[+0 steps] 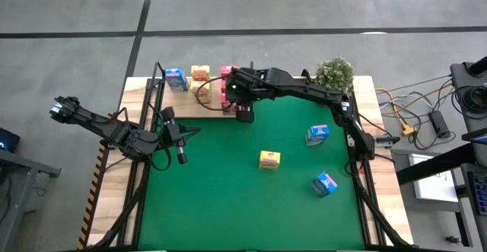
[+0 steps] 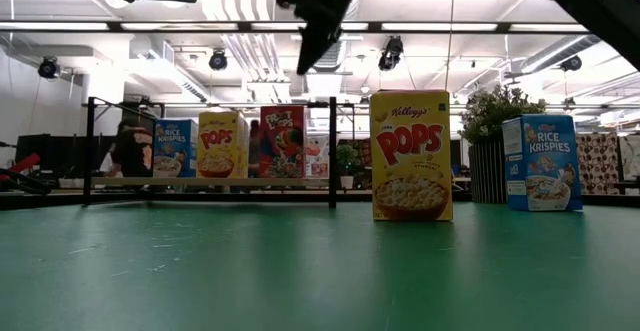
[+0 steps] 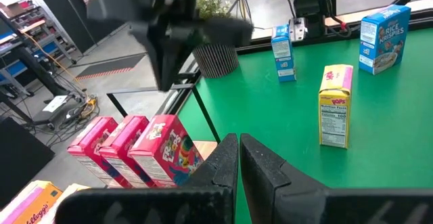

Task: Stack cereal on shelf
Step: Put the yellow cereal box aligned with the yellow cereal box on the shelf

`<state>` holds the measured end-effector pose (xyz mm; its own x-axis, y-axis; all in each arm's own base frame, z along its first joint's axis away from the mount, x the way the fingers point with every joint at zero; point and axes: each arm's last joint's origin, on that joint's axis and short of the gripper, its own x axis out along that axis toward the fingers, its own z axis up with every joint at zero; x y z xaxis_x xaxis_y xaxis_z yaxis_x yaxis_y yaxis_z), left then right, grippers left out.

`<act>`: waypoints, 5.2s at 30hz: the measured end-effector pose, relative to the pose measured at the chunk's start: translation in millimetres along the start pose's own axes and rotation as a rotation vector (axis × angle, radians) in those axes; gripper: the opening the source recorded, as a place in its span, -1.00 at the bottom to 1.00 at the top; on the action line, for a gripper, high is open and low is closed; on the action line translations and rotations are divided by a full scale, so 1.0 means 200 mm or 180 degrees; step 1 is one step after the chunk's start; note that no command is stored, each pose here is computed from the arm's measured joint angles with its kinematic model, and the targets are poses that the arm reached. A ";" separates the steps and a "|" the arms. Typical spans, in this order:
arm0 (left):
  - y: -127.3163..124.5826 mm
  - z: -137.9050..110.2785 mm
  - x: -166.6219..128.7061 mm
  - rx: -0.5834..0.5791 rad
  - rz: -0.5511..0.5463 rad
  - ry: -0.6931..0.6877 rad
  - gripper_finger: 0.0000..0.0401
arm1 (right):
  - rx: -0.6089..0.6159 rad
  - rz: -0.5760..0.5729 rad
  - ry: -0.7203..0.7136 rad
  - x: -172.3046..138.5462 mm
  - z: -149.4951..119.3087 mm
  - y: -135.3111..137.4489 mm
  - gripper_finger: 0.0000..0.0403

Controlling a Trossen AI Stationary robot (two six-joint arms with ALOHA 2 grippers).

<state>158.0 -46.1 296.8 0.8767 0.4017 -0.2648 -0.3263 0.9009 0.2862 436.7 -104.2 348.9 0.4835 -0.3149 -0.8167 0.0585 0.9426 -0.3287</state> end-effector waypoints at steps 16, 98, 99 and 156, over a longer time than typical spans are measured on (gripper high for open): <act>0.00 0.01 0.00 -0.0251 -0.0003 -0.0030 -1.00 | -0.0260 0.0652 -0.0171 -0.34 -0.04 0.41 -0.96; -0.47 0.21 1.22 -0.0219 -0.1619 0.0656 0.24 | -0.0649 0.0162 -0.3712 -0.63 -1.31 0.59 -0.96; -0.47 0.20 1.22 -0.0239 -0.1616 0.0641 0.24 | -0.0649 0.0162 -0.3713 -0.63 -1.31 0.59 -0.96; -0.10 0.21 0.73 0.0527 -0.1906 0.0853 -0.34 | -0.0706 0.0147 -0.3648 -0.61 -1.30 0.60 -0.96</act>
<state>308.1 -12.1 290.5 0.7644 -0.1129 -0.6347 0.2657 0.9522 0.1505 157.4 17.8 286.1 0.9931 0.1107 0.0387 -0.0789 0.8748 -0.4779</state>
